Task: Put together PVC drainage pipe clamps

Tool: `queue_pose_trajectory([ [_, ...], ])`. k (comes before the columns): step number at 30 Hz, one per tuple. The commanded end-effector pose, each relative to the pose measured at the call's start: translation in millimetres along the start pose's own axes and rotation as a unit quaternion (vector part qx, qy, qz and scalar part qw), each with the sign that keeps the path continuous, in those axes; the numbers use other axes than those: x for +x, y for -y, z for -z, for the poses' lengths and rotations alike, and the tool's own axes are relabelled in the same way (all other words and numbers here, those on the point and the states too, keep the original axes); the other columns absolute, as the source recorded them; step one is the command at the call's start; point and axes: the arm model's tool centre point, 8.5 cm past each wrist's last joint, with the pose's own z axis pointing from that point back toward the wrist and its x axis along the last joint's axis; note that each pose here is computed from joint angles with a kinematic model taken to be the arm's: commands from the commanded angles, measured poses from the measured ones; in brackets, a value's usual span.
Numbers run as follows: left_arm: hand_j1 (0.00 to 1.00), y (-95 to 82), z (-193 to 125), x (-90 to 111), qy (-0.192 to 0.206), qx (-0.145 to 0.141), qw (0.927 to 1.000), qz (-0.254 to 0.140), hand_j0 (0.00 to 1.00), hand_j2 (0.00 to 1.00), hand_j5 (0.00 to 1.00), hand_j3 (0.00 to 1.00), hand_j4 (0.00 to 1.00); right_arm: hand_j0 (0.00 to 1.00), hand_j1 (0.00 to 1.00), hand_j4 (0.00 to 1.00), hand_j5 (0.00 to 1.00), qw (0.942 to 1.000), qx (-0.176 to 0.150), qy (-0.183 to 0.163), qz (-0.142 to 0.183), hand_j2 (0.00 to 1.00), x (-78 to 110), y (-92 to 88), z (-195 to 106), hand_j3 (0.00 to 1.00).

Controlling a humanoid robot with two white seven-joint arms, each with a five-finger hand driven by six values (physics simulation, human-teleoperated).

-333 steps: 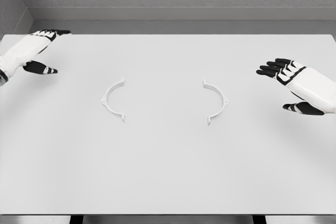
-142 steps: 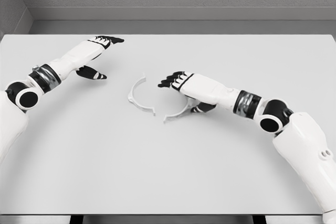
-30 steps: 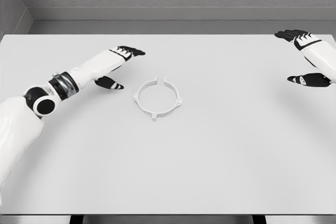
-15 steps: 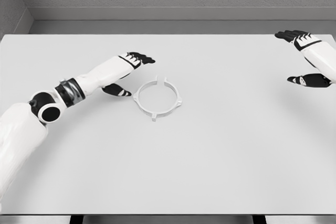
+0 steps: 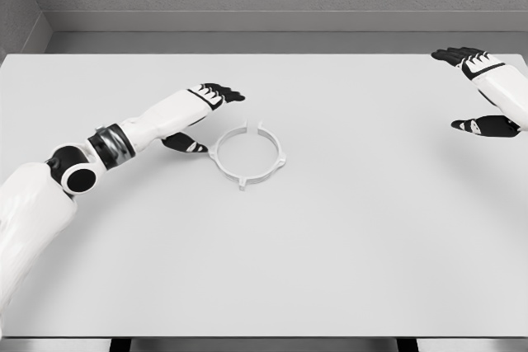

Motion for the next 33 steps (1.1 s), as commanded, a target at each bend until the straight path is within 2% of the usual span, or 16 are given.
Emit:
queue_pose_trajectory([
  [1, 1.00, -0.7, -2.4, -2.6, -0.003, 0.002, 1.0000, -0.003, 1.00, 1.00, 1.00, 1.00, 1.00, 1.00, 1.00, 1.00, 1.00, 1.0000, -0.002, 0.000, 0.003, 1.00, -0.1, 0.8, -0.2, 1.00],
  [17, 1.00, 9.5, 2.7, 6.0, 0.005, -0.001, 0.9999, -0.011, 1.00, 1.00, 1.00, 1.00, 1.00, 1.00, 1.00, 1.00, 1.00, 1.0000, -0.002, 0.001, 0.002, 1.00, 0.3, 1.1, 0.0, 1.00],
  [33, 1.00, 9.3, 6.0, 9.1, 0.009, 0.002, 0.9999, -0.013, 1.00, 1.00, 1.00, 1.00, 1.00, 1.00, 1.00, 1.00, 1.00, 1.0000, -0.002, 0.001, 0.002, 1.00, 0.3, 1.1, 0.0, 1.00],
])
